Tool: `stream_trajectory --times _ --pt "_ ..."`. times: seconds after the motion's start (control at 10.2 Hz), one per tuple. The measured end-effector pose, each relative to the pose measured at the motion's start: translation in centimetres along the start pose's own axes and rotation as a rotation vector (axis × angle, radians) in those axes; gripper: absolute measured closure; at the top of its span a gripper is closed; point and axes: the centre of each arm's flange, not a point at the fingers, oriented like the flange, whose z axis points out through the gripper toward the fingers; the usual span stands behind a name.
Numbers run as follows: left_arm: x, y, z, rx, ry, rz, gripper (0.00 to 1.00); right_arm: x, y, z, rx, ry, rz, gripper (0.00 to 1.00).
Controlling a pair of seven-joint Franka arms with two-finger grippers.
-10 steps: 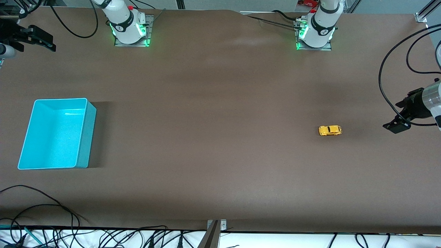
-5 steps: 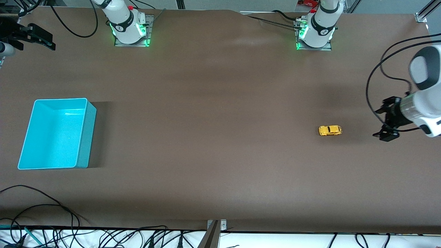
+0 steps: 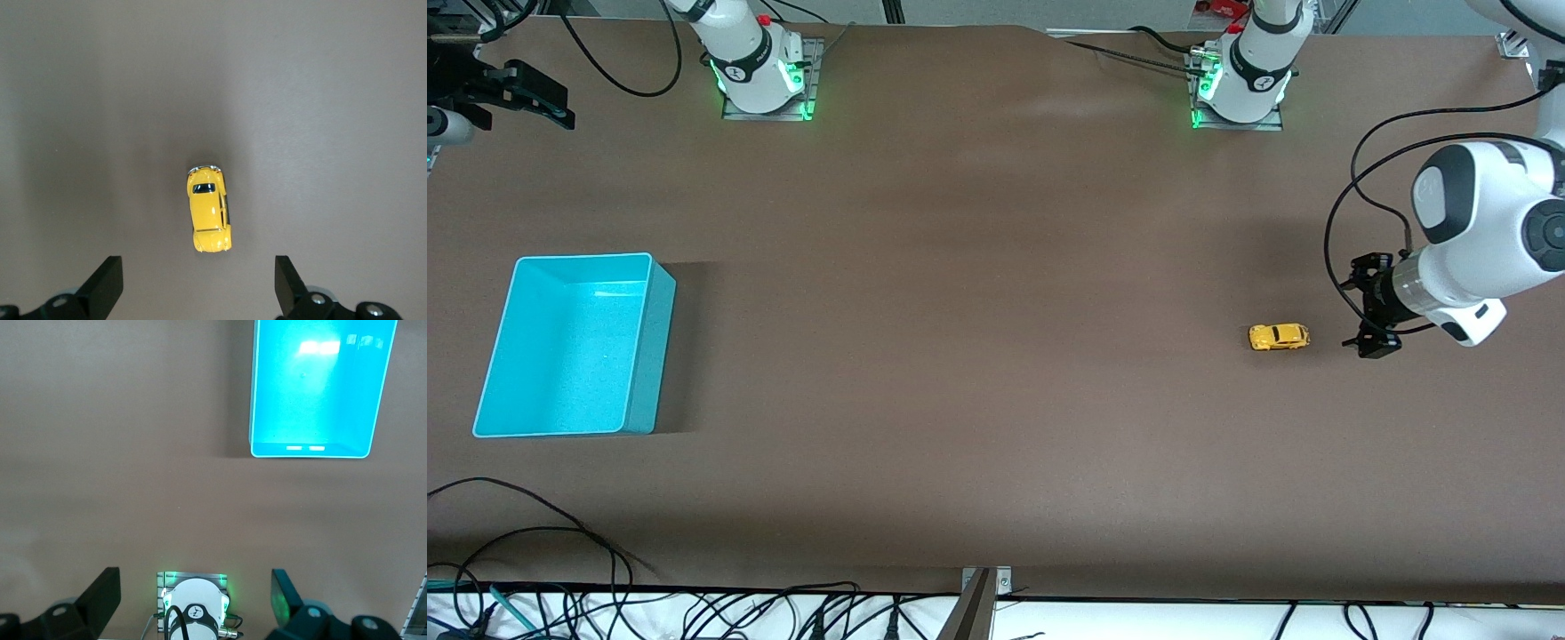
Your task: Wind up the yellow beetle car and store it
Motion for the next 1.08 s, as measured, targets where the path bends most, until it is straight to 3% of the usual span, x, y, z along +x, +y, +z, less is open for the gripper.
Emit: stream_trajectory --times 0.69,1.08 --pt "-0.5 -0.7 12.6 -0.014 -0.008 -0.069 0.00 -0.7 -0.2 -0.7 -0.001 0.010 -0.002 0.00" --pt "-0.7 -0.4 13.2 -0.011 -0.007 -0.083 0.02 -0.6 1.6 -0.5 0.009 0.016 0.032 0.00"
